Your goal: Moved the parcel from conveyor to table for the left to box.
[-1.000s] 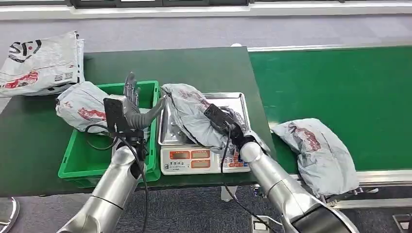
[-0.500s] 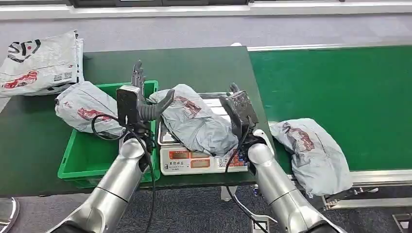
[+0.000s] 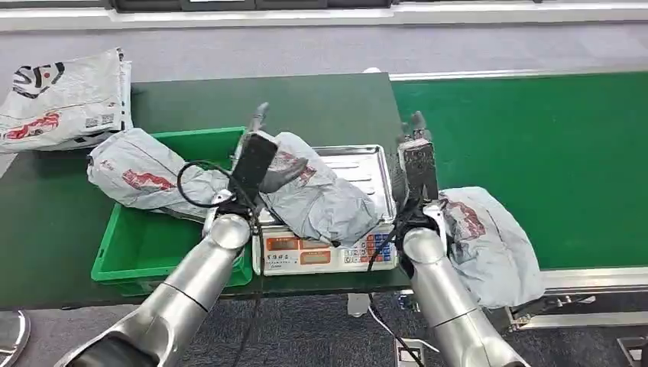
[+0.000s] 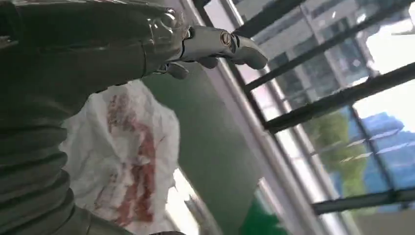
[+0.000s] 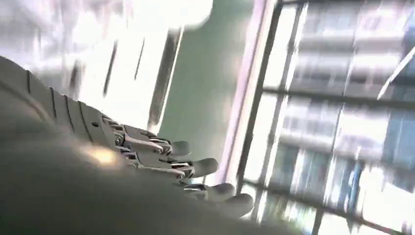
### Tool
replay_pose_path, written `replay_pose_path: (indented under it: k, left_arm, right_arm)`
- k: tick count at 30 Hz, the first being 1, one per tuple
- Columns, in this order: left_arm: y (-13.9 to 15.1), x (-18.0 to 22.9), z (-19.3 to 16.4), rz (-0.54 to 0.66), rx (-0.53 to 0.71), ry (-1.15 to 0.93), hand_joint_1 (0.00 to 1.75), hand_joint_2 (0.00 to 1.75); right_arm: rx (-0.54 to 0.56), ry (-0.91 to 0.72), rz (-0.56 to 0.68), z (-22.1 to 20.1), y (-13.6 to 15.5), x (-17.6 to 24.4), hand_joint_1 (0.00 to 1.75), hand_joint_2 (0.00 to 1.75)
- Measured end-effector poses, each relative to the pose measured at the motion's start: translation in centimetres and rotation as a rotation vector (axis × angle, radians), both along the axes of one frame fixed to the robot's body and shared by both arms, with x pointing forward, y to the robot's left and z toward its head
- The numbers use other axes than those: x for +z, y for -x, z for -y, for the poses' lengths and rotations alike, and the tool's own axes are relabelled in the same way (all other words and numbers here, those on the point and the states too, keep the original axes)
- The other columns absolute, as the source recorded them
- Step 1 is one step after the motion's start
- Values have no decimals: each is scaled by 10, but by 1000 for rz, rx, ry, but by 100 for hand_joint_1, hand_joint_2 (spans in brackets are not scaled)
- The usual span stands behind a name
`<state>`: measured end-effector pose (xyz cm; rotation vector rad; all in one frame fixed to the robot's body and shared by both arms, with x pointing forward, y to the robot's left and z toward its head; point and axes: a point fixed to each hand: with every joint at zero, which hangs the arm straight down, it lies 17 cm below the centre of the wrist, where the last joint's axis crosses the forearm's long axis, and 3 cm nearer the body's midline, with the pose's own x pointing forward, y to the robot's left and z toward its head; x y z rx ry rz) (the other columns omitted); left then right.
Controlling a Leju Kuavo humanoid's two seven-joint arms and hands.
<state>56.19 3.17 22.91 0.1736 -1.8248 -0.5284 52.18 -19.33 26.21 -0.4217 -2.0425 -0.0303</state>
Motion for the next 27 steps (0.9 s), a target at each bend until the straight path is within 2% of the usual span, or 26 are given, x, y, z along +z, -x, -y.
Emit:
replay_pose_path:
  k: [4, 6, 7, 13, 14, 15, 19, 27]
  left_arm:
    - [11, -56, 18, -55, -46, -291, 0, 175]
    - [15, -73, 21, -64, -61, -358, 0, 175]
    - [17, -79, 22, -69, -67, -381, 0, 175]
    - [32, -135, 25, -149, -151, -671, 0, 175]
    - [34, -141, 26, -159, -171, -715, 19, 175]
    - [37, -148, 26, -173, -196, -767, 175, 175]
    - [44, -166, 24, -205, -279, -933, 175, 175]
    - [35, -154, 23, -167, -257, -911, 175, 175]
  right_arm:
    - [-108, 37, 3, 33, 2, -8, 0, 0]
    - [-132, 48, -2, 43, 2, -12, 0, 0]
    - [-141, 50, -4, 46, 2, -13, 0, 175]
    - [-149, 53, -37, 57, -2, -26, 0, 175]
    - [-144, 46, -43, 59, -2, -28, 0, 175]
    - [-135, 41, -46, 59, -3, -30, 0, 175]
    - [-112, 24, -58, 58, -6, -36, 0, 175]
    - [-106, 19, -95, 57, -5, -48, 0, 175]
